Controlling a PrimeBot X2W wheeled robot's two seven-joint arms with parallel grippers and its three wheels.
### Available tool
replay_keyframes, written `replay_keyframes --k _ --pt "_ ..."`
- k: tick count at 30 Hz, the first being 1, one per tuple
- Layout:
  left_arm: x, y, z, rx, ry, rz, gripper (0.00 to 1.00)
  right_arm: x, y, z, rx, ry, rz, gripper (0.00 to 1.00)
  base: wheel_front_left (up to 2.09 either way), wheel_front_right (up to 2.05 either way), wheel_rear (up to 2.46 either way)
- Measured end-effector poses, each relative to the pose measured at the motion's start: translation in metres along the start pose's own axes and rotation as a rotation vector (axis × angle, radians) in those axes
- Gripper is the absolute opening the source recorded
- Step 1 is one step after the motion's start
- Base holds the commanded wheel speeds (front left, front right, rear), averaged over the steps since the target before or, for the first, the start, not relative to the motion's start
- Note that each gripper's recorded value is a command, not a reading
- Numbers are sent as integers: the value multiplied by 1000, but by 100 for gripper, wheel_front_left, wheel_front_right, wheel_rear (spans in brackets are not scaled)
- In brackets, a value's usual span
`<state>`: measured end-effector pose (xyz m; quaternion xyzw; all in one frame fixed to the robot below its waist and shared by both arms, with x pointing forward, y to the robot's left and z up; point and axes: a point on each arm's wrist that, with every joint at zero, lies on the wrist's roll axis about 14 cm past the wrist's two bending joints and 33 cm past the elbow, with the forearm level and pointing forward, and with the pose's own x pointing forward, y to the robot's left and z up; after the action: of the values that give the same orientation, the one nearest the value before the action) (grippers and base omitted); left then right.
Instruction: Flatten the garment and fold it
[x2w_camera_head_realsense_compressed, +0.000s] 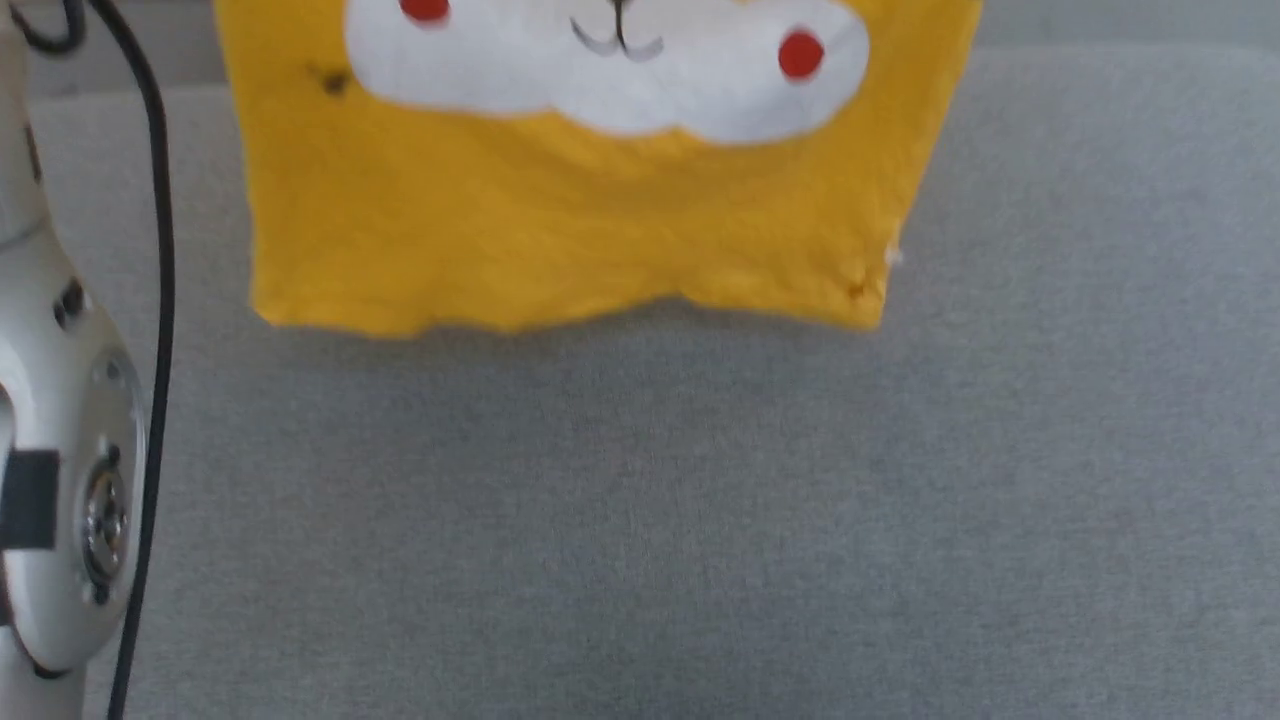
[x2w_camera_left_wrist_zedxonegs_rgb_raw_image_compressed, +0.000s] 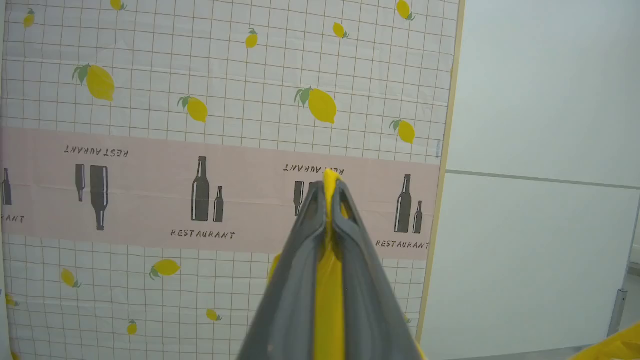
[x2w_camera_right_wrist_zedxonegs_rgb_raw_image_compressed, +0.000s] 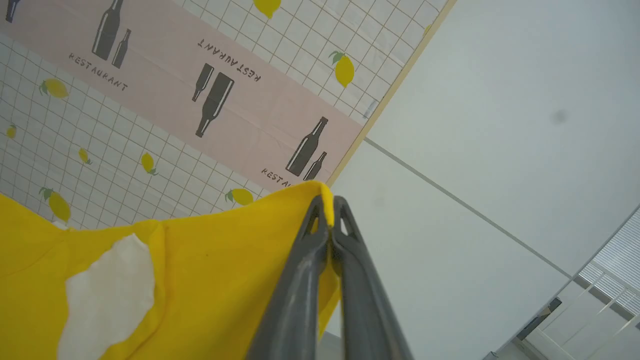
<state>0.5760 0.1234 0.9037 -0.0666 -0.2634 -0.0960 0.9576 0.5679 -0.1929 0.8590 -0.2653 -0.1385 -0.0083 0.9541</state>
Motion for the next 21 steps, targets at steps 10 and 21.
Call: replay_keyframes --k 10,21 --pt "38 17 -55 -66 -94 9 0 64 31 -30 -91 -62 17 0 0 0 0" --pt "44 65 -146 -16 -74 41 0 104 70 -118 -183 2 79 0 0 0 0"
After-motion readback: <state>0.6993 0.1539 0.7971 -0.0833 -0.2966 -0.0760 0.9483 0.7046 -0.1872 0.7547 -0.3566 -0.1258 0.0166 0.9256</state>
